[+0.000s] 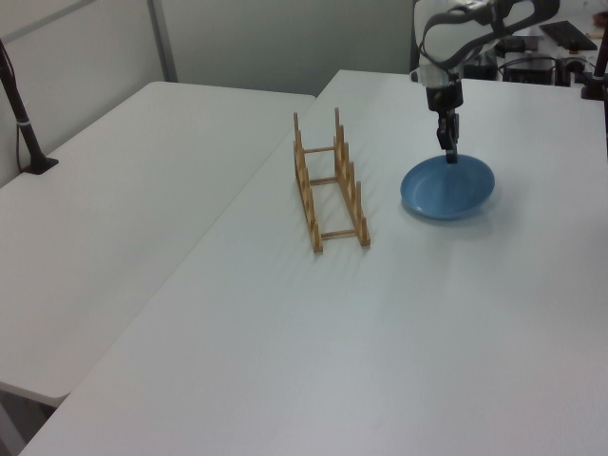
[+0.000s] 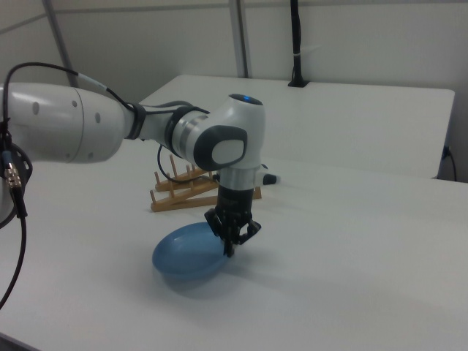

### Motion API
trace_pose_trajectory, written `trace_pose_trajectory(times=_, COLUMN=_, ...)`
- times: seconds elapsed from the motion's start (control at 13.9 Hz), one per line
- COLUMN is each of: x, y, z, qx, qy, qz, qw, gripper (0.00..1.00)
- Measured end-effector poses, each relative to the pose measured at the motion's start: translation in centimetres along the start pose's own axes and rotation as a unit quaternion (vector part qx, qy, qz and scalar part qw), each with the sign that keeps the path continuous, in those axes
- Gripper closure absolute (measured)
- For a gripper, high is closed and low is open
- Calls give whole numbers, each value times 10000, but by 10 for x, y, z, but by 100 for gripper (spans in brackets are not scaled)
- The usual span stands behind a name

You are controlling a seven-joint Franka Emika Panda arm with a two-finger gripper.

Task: Pick plate from plate rack
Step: 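Open the gripper to release the plate flat on the table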

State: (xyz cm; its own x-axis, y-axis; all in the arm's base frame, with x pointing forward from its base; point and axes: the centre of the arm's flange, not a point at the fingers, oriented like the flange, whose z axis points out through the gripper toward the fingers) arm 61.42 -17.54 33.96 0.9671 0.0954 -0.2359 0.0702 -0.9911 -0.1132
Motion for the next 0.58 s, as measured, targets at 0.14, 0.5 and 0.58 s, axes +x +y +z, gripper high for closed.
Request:
trace_pose_trajectory(times=0.14, x=-5, y=14, z=7, qx=-160, qy=-153, qz=-91, qw=9997, gripper=94)
trace_pose_trajectory(times=0.5, x=-21, y=42, z=10, qx=-506, qy=-385, qz=-45, qw=9980, gripper=41)
trace_pose_trajectory(times=0.58, x=-20, y=40, z=6, qx=-525, qy=-345, qz=53, qw=9980, gripper=28)
